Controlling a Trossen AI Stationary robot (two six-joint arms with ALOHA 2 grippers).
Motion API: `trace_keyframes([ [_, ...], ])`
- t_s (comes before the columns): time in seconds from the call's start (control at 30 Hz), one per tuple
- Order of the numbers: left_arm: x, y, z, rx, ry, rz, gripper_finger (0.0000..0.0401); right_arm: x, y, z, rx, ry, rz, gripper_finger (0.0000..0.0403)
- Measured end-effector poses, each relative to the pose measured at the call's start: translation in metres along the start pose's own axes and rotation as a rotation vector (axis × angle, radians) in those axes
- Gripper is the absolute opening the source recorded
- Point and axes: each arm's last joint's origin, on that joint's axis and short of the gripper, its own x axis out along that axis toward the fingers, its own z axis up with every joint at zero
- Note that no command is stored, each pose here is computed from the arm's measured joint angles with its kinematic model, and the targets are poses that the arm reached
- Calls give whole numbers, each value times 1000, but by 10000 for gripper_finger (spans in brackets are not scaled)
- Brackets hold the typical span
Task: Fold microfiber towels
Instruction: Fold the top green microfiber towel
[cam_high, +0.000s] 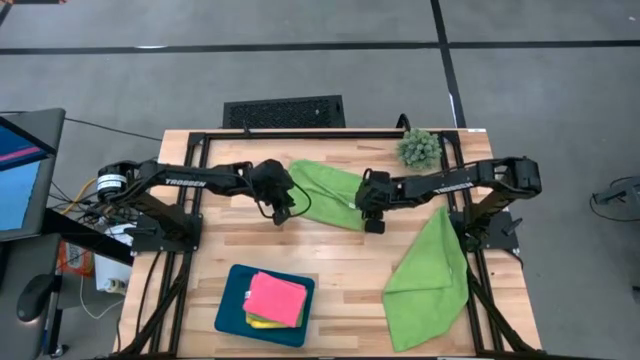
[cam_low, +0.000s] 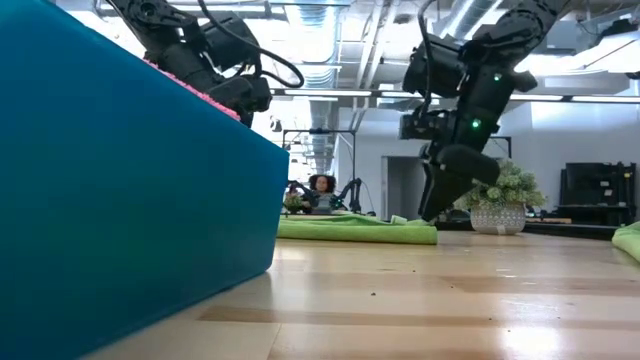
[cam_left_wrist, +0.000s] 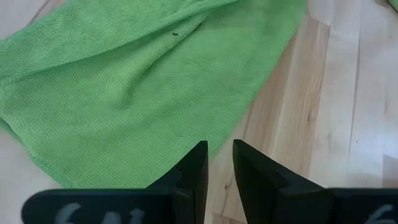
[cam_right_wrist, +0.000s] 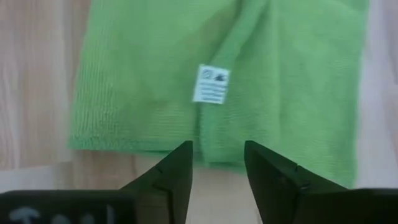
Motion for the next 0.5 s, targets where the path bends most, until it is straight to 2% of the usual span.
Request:
trace_keyframes([
  [0.2,0,1,0,-12,1,3,66,17,11,-4,-46,57,18,164],
  [0.3,0,1,0,-23,3,3,66,23,15,-2,-60,72,-8,158],
  [0.5,0,1,-1,-41,5,4,66,20,19,5,-85,78,-31,90],
])
